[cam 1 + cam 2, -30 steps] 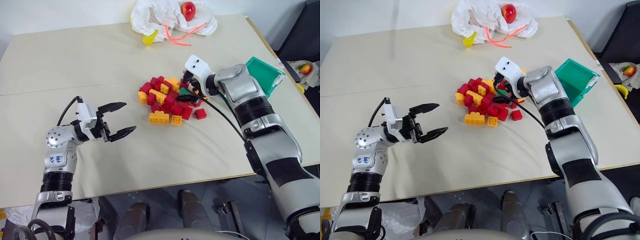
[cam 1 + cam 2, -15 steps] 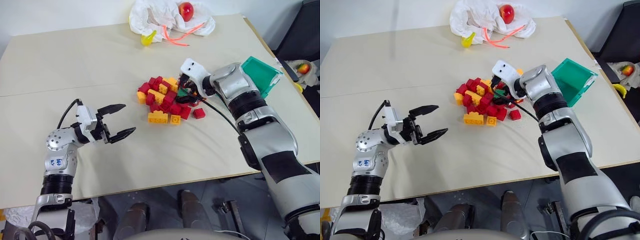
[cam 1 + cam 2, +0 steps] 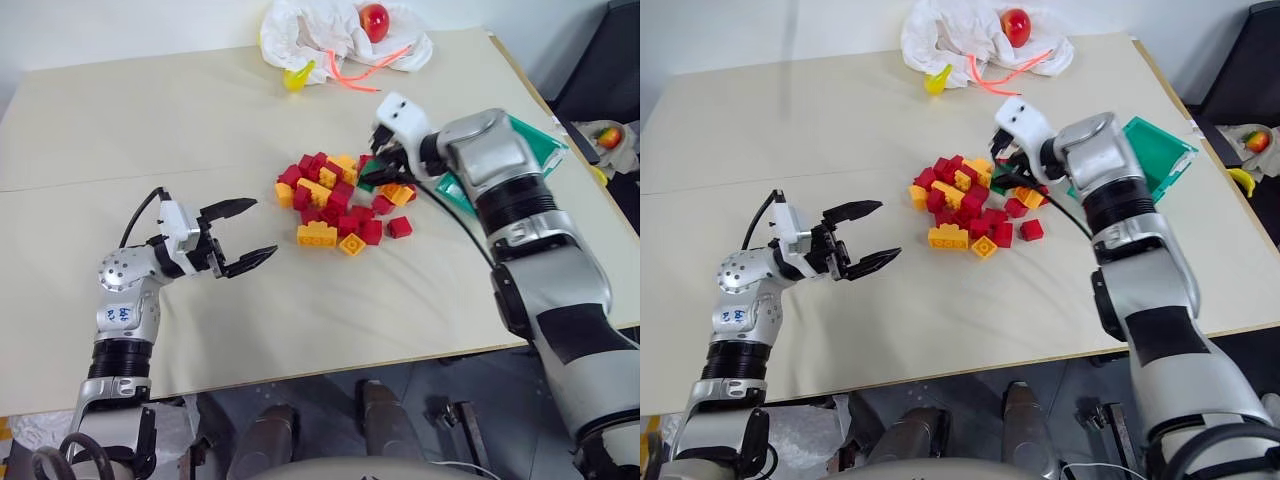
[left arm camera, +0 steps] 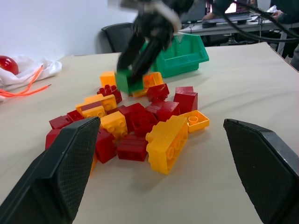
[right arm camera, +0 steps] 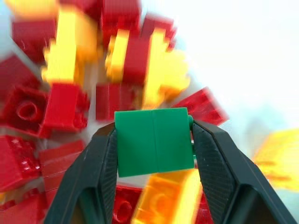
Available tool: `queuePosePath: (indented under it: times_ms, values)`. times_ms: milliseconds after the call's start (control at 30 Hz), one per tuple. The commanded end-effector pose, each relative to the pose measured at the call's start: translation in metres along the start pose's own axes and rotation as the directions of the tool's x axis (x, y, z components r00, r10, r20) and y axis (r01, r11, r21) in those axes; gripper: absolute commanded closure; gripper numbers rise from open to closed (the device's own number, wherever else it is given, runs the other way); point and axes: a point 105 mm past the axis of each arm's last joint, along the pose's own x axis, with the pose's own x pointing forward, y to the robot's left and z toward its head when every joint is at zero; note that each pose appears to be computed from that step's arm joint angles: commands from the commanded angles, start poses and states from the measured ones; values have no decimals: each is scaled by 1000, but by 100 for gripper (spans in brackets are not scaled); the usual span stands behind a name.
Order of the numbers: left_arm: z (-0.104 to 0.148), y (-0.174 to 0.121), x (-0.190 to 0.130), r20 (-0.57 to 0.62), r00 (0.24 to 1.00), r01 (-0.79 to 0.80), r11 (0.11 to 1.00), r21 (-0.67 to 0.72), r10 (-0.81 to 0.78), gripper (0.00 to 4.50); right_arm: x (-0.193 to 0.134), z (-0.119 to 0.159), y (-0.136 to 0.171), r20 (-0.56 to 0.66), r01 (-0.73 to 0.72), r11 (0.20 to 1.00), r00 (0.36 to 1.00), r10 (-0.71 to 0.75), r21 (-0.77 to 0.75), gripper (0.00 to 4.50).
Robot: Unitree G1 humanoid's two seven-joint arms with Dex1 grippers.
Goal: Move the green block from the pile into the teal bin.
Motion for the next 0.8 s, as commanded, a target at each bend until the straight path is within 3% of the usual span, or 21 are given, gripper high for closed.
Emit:
queuePosePath:
  times_ms: [33, 200, 333, 467, 800]
  values:
    - [8, 1, 15, 0, 999, 42, 999, 13, -42, 0, -35, 17, -11, 118, 81, 996, 990, -76, -32, 252]
    - [12, 0, 32, 7, 997, 79, 997, -24, -79, 0, -73, 9, -29, 164, 227, 973, 962, -218, -38, 252]
    - [15, 4, 48, -26, 996, 86, 996, -30, -87, 0, -116, -5, -54, 111, 375, 926, 923, -370, -36, 252]
    - [24, 7, 71, 5, 991, 131, 991, -30, -131, 0, -157, -34, -80, -16, 526, 849, 850, -527, -51, 252]
    - [29, 10, 83, -6, 979, 202, 979, -2, -202, 0, -139, -71, -93, -131, 593, 804, 795, -592, -38, 252]
